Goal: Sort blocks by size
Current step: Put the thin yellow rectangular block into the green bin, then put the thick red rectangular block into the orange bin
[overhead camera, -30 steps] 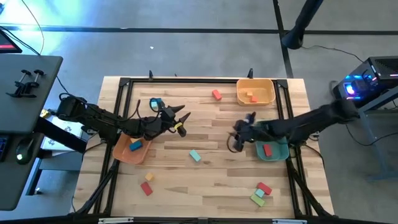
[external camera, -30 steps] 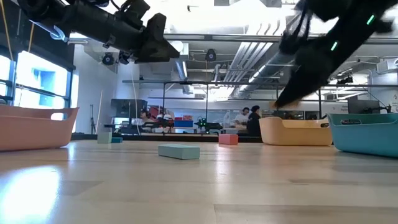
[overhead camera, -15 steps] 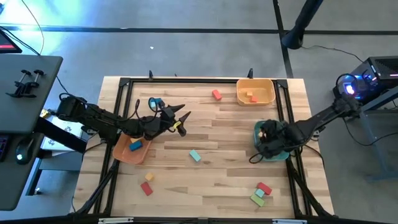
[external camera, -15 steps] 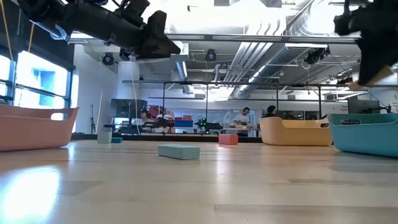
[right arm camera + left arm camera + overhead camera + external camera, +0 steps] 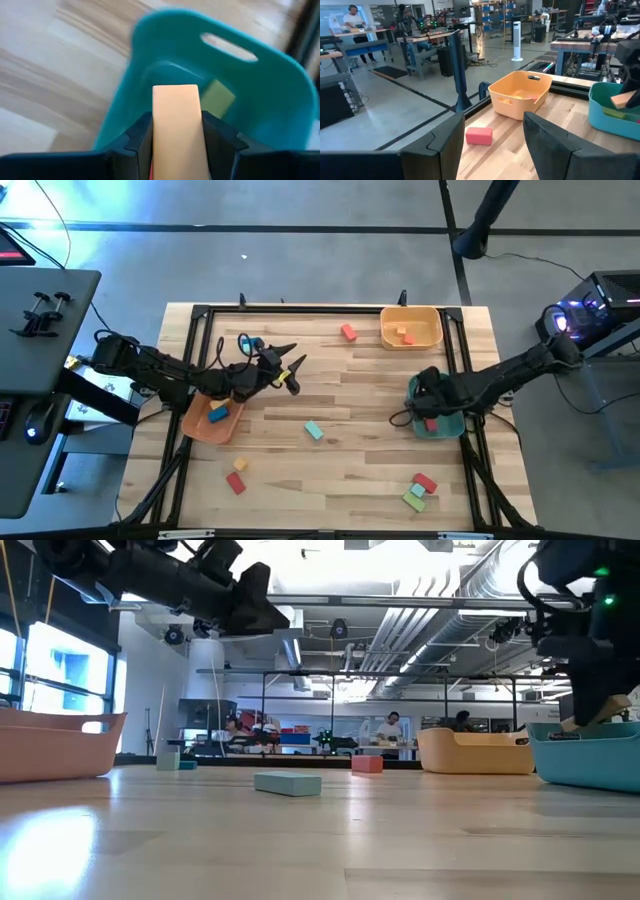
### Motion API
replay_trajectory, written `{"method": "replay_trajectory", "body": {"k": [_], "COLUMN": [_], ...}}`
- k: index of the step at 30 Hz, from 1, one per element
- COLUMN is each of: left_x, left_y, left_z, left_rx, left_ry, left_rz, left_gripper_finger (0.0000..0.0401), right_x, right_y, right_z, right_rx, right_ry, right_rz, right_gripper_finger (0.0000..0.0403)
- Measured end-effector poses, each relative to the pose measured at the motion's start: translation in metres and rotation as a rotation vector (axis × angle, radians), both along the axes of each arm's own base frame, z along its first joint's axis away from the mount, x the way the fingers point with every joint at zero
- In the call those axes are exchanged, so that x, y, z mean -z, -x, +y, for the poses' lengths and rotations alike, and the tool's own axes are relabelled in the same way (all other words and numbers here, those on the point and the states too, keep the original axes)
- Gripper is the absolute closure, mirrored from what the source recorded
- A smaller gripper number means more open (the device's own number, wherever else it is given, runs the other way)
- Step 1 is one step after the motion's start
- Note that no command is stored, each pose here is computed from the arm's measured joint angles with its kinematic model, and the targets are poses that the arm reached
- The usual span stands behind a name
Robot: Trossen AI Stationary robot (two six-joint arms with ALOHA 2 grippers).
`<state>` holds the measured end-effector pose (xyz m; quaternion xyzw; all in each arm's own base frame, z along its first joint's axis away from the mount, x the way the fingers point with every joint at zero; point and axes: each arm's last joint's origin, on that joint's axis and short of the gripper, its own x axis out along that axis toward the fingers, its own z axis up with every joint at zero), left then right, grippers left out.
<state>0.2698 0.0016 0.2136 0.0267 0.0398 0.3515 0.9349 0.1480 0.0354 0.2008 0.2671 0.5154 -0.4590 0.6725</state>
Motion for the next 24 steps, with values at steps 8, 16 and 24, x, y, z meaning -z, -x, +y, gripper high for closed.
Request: {"method": "replay_trajectory", "body": {"k": [8,16,24], "left_x": [0.001,0.001,-0.001], "left_y": [0.000,0.000,-0.001], "left_z": [0.000,0.001,0.001], "left_rx": [0.004,0.000,0.030], "left_ry": [0.000,-0.017,-0.037], "left_rz": [0.004,0.022,0.021], "left_gripper_finger": [0.0213,0.0213,0.0213], "right_x": [0.000,-0.001,-0.040], "right_y": [-0.007,-0.006,-0.009], "right_z": [-0.008,-0.013,0.003], "right_rx": [0.073,0.048,-0.119], "right_ry": [-0.023,-0.013,0.157], "right_rz": [-0.057,-0.019,-0.063], "right_gripper_finger": [0.0231,0.0229,0.0251]}}
